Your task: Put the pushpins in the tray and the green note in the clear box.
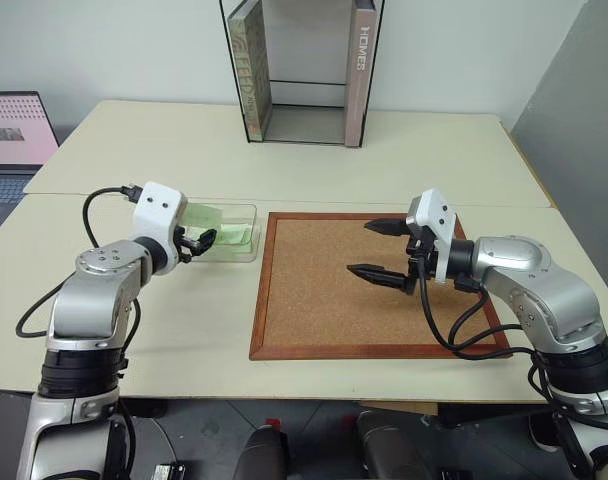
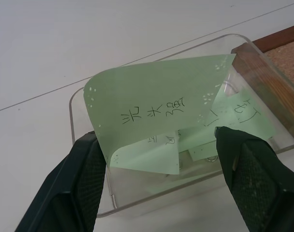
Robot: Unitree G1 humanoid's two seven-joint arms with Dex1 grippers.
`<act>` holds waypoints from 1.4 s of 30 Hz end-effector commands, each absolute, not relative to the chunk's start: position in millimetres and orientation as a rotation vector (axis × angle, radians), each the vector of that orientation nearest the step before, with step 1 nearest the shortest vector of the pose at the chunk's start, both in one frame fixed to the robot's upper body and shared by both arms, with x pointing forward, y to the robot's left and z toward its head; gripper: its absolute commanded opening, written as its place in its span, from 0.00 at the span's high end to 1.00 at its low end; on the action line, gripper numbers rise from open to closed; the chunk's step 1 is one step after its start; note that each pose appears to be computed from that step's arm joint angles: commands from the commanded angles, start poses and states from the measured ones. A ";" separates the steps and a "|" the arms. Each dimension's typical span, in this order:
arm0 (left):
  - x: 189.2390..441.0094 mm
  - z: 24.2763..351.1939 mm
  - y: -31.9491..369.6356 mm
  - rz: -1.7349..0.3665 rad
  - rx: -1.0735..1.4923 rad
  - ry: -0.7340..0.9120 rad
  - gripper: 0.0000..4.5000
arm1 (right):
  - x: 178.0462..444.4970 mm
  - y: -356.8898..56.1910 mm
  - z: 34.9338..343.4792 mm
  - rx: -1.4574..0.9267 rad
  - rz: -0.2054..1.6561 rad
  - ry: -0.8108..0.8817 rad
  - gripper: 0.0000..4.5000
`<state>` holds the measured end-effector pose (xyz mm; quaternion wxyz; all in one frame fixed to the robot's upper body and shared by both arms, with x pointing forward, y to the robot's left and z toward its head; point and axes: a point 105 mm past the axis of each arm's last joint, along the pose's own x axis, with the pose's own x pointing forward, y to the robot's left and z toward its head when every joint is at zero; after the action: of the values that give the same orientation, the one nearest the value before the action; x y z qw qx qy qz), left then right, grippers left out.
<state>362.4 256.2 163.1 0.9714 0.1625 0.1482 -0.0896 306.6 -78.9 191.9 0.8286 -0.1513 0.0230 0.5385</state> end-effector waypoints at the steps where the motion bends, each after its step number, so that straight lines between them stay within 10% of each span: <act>1: 362.7 185.2 251.9 -0.186 0.414 0.203 0.21 | 303.3 -74.1 209.7 -0.334 1.161 -0.025 0.00; 20: 366.7 197.7 244.4 -0.190 0.406 0.094 0.21 | 302.3 -76.9 209.0 -0.332 1.149 -0.028 0.00; 42: 334.3 205.7 111.4 -0.944 0.246 -0.031 0.21 | 270.4 -163.8 207.2 -0.308 0.909 0.084 0.00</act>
<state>340.7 125.7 198.1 0.9057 0.1219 0.0047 -0.4060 275.2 -158.7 193.0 0.8832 -0.1289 0.0647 0.4463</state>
